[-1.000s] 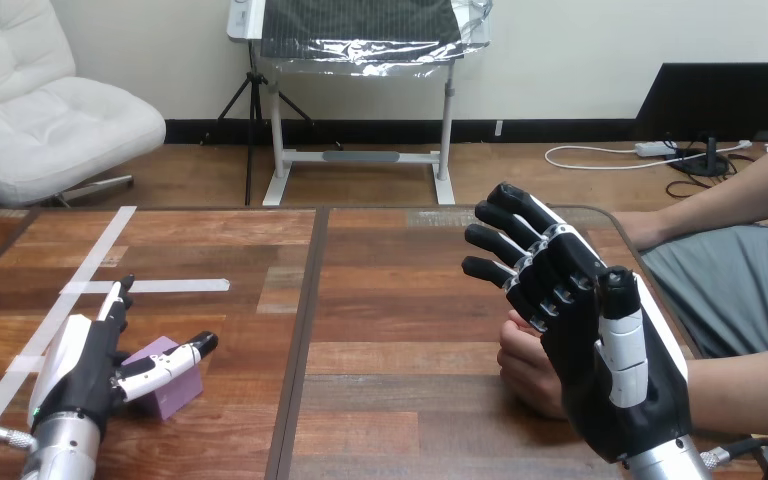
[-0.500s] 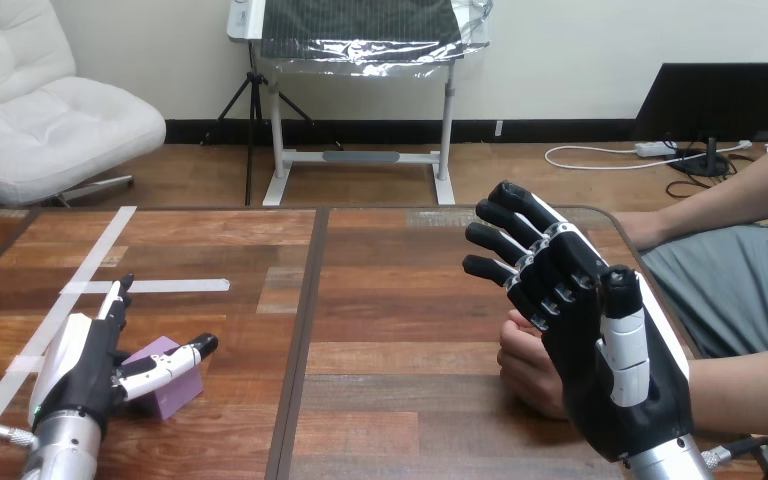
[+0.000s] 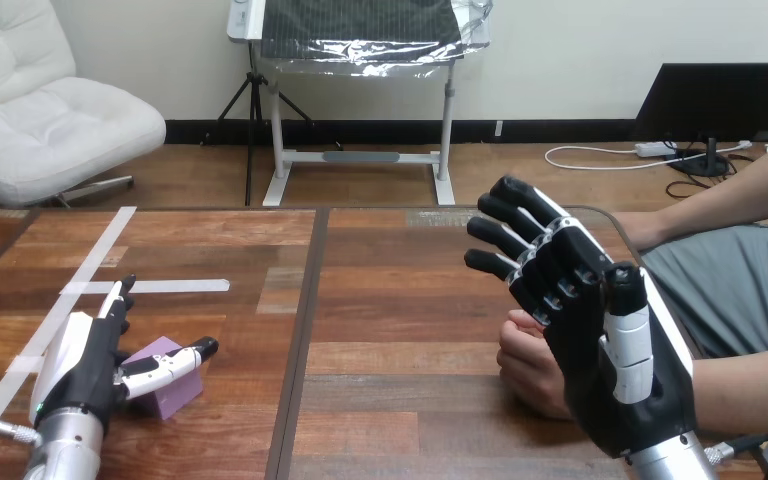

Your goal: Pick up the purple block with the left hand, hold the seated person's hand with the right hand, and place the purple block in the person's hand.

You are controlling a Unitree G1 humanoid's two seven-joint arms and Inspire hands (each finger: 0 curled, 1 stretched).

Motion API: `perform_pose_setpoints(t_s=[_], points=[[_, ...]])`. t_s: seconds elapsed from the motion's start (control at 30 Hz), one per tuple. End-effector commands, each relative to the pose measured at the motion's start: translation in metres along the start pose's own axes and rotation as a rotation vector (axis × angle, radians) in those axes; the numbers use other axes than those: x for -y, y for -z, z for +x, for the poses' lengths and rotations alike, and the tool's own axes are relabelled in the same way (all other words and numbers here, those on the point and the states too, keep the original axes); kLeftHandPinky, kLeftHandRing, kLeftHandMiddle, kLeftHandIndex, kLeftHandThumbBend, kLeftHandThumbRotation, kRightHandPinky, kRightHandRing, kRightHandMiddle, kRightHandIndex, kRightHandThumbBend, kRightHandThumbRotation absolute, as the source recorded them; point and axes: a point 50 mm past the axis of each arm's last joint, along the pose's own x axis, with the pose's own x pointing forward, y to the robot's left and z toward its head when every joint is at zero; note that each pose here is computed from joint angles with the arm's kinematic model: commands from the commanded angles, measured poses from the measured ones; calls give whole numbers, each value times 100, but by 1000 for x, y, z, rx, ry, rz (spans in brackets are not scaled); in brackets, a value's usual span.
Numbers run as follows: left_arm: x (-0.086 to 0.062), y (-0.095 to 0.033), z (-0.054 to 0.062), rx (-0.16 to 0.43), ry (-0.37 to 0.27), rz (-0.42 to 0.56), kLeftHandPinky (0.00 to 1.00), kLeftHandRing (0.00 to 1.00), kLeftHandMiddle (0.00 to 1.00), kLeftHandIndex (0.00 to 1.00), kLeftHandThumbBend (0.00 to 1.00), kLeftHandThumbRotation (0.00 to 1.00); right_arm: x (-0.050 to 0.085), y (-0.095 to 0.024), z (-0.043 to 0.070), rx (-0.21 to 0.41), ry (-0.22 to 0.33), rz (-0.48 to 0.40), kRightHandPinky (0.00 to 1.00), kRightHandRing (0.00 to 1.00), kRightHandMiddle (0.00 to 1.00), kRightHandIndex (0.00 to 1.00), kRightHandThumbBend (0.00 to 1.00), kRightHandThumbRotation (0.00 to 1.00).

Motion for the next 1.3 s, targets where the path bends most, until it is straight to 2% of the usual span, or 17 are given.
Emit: perform_pose_setpoints(t_s=[0.0, 0.3, 0.7, 0.97, 1.27], points=[[-3, -11, 7, 18, -3, 35, 76, 90, 94, 96, 75, 35, -2, -15, 13, 84, -40, -20, 82, 87, 88, 87, 88, 87], [-3, -12, 8, -3, 6, 136, 75, 90, 92, 92, 77, 37, -2, -16, 13, 85, -38, -30, 82, 87, 88, 88, 87, 88], [-5, -20, 9, -25, 22, 248, 74, 89, 90, 88, 80, 36, -2, -16, 13, 81, -37, -29, 81, 86, 88, 87, 88, 88], [-8, -28, 9, -6, 47, 359, 73, 88, 89, 87, 81, 40, -3, -15, 13, 80, -44, -14, 81, 87, 88, 87, 88, 87], [-11, -38, 8, 7, 55, 433, 72, 85, 87, 85, 85, 43, -3, -15, 13, 78, -36, -14, 81, 87, 88, 87, 88, 87]])
